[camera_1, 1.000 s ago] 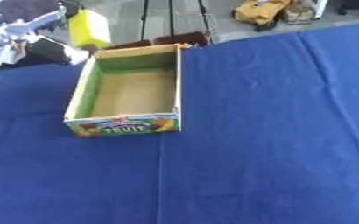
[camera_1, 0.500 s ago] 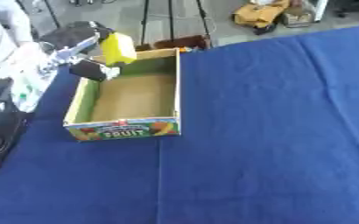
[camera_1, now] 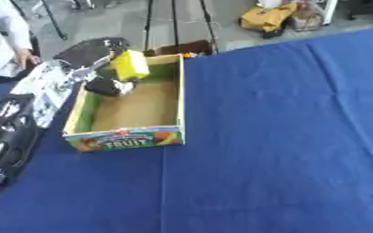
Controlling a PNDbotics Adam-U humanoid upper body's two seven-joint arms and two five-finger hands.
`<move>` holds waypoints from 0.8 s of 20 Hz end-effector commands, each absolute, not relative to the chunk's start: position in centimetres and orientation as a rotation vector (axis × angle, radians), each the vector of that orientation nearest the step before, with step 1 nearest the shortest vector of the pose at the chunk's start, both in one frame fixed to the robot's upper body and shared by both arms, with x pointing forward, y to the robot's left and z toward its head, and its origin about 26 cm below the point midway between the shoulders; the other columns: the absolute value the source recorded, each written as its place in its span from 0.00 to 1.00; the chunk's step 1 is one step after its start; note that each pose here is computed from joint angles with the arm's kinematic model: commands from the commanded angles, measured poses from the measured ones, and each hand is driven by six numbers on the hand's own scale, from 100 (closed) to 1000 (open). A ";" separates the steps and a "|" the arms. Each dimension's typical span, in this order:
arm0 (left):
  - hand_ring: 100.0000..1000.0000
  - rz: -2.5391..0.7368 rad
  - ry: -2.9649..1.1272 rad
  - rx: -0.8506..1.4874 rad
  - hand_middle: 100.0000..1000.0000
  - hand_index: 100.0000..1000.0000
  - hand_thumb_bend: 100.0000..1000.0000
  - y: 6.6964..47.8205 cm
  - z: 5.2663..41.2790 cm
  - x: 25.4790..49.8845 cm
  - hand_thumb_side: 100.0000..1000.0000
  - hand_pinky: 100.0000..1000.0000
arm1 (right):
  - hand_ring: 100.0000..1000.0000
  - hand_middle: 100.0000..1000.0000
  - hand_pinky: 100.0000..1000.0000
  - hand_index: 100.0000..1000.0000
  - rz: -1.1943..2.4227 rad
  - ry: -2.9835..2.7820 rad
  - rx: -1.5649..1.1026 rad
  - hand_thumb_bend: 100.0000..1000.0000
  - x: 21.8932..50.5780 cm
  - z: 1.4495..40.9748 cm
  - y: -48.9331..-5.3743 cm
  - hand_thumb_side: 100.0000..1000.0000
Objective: Pick up objects on the table and place them in the box.
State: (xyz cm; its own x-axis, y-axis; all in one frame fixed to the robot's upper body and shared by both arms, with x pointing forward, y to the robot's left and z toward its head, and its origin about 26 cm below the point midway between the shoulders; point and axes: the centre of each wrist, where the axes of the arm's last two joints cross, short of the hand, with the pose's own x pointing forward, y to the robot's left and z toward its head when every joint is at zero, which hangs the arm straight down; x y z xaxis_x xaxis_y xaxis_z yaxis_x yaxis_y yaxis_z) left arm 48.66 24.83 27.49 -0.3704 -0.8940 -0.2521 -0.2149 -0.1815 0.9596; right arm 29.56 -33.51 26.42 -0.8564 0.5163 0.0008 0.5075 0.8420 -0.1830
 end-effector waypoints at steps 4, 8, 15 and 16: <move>1.00 -1.684 -1.422 1.311 1.00 1.00 0.00 25.3 28.6 48.7 0.74 0.93 | 0.72 0.55 0.66 0.77 0.274 -2.991 -0.836 0.00 29.1 27.2 -33.6 1.00; 1.00 -1.724 -1.349 1.313 1.00 1.00 0.10 25.3 28.5 48.7 0.76 0.94 | 0.72 0.55 0.66 0.77 0.270 -2.990 -0.839 0.00 29.1 27.2 -33.6 1.00; 1.00 -1.760 -1.269 1.326 1.00 1.00 0.55 25.2 28.4 48.7 0.91 0.98 | 0.72 0.55 0.66 0.77 0.267 -2.986 -0.845 0.00 29.1 27.2 -33.7 1.00; 1.00 -1.760 -1.269 1.334 1.00 1.00 0.60 25.2 28.5 48.6 0.93 0.98 | 0.72 0.55 0.66 0.77 0.267 -2.986 -0.845 0.00 29.1 27.2 -33.7 1.00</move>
State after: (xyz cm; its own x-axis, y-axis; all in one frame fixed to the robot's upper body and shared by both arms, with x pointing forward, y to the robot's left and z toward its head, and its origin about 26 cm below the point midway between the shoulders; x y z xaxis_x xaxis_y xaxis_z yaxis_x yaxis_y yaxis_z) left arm 48.87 24.79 26.89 -0.3494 -0.8630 -0.3650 -0.0575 -0.3691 0.9276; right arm 29.52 -33.64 26.45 -0.8533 0.5214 0.0047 0.5125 0.8404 -0.1762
